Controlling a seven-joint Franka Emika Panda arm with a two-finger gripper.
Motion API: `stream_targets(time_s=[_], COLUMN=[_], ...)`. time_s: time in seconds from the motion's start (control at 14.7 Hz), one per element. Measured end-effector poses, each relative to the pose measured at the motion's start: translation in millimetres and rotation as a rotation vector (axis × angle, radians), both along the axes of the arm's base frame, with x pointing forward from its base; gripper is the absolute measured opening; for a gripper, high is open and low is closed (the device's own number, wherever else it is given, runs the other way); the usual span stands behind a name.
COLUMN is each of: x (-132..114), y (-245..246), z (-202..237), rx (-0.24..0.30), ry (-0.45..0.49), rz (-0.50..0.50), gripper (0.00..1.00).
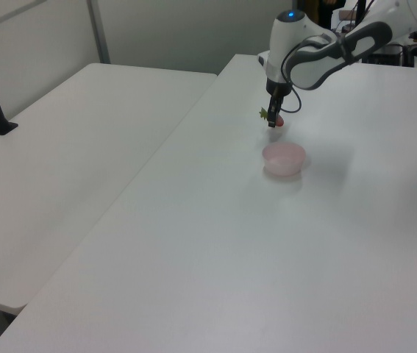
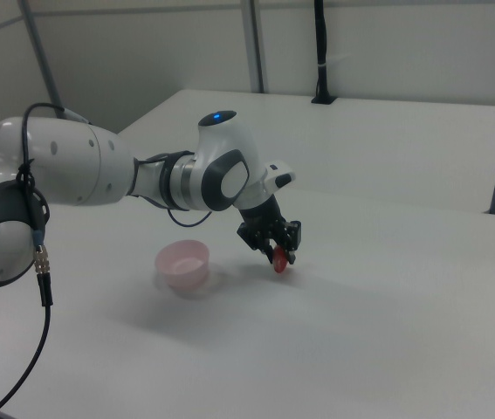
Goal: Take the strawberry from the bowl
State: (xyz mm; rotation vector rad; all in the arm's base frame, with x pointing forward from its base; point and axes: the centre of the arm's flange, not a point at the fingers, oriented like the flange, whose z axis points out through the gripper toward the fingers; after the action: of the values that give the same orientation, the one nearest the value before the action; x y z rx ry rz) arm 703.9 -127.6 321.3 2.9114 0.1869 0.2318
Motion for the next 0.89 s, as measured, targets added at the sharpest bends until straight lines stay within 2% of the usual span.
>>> stream_targets(time_s=[0.07,0.14,0.48,0.75,0.89], x=[0.3,0.7,8.4,-12.5,-33.6], y=[-0.1,-0.2,2.2,19.8,34.2], z=[-2.6,-2.7,38.4,114.1,162.7], rx=[-0.008,-0.009,-0.013,-0.007,0.036], ry=[0.004,0.004,-0.061,-0.004,0.029], rz=[0.006,0.007,-0.025,-0.11,-0.15], gripper=[0.48,0.48,0.99,1.0,1.0])
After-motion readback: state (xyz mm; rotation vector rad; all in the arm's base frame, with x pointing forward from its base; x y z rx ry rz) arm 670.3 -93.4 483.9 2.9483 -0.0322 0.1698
